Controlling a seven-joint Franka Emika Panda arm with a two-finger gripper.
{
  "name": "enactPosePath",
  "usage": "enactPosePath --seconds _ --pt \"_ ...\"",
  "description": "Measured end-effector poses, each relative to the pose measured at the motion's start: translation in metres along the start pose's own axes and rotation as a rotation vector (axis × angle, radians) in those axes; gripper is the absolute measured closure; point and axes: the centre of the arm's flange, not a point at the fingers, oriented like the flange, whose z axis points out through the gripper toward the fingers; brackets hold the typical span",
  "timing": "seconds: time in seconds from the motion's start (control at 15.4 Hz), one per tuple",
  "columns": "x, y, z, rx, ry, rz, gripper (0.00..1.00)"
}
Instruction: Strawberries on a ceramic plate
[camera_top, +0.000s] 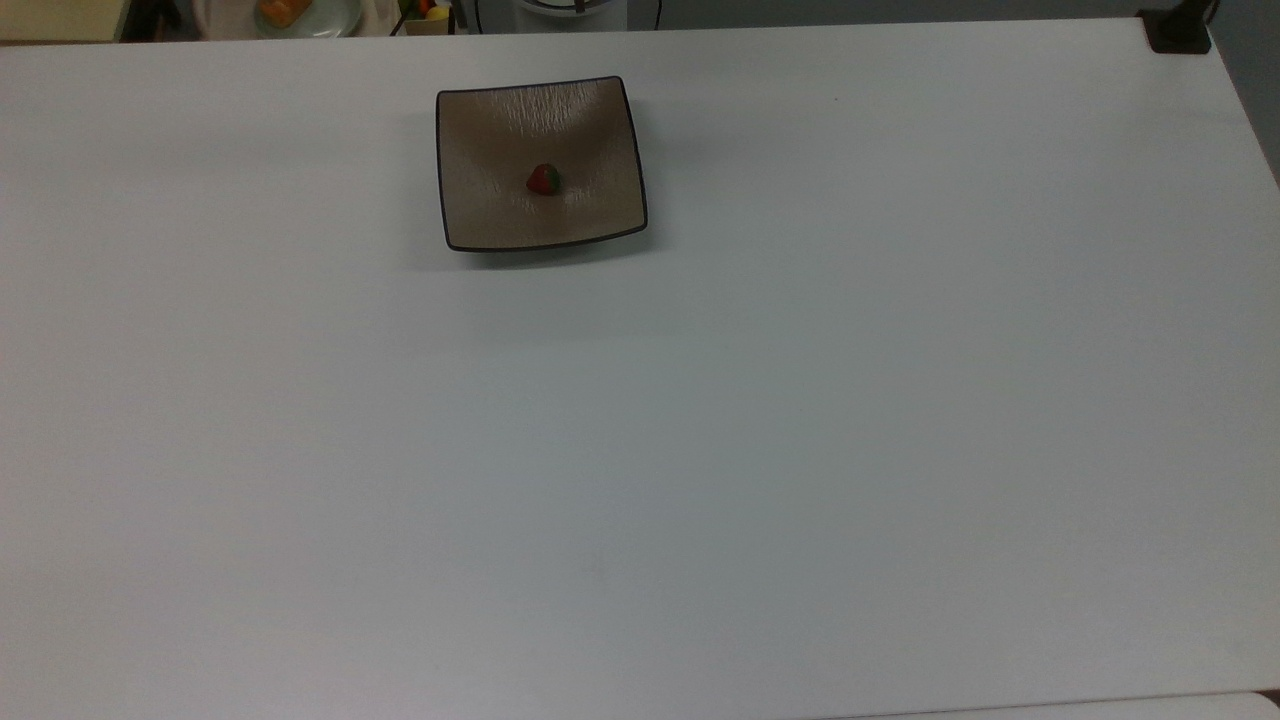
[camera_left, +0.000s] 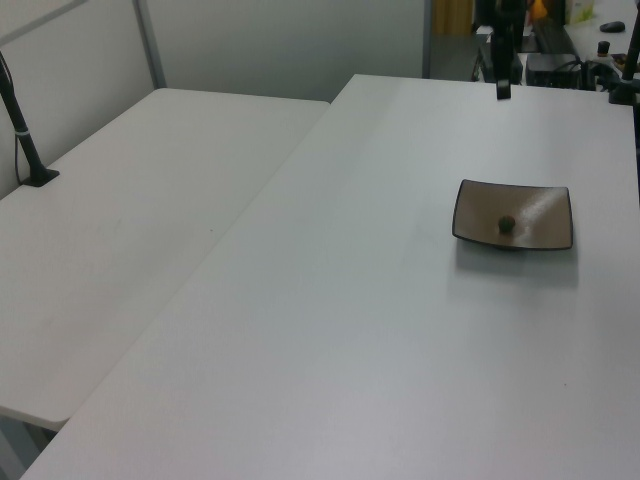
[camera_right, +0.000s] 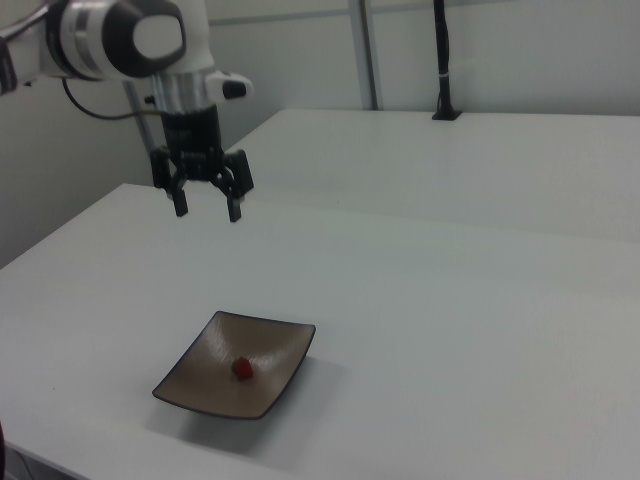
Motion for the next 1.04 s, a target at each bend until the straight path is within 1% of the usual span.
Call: enactPosePath --seconds 0.2,0.39,0.59,0.72,0.85,1.04 --pt "-0.008 0.000 -0.019 -0.003 0.035 0.007 0.00" --pt "-0.011 0.003 -0.025 0.012 0.061 0.015 0.00" --pt "0.006 0.010 -0.029 0.013 0.180 0.026 0.00" --pt "0.016 0.011 -0.026 0.013 0.225 0.028 0.00" --pt "0.022 0.009 -0.027 0.055 0.270 0.032 0.00" --pt "0.022 0.009 -0.028 0.064 0.275 0.033 0.00"
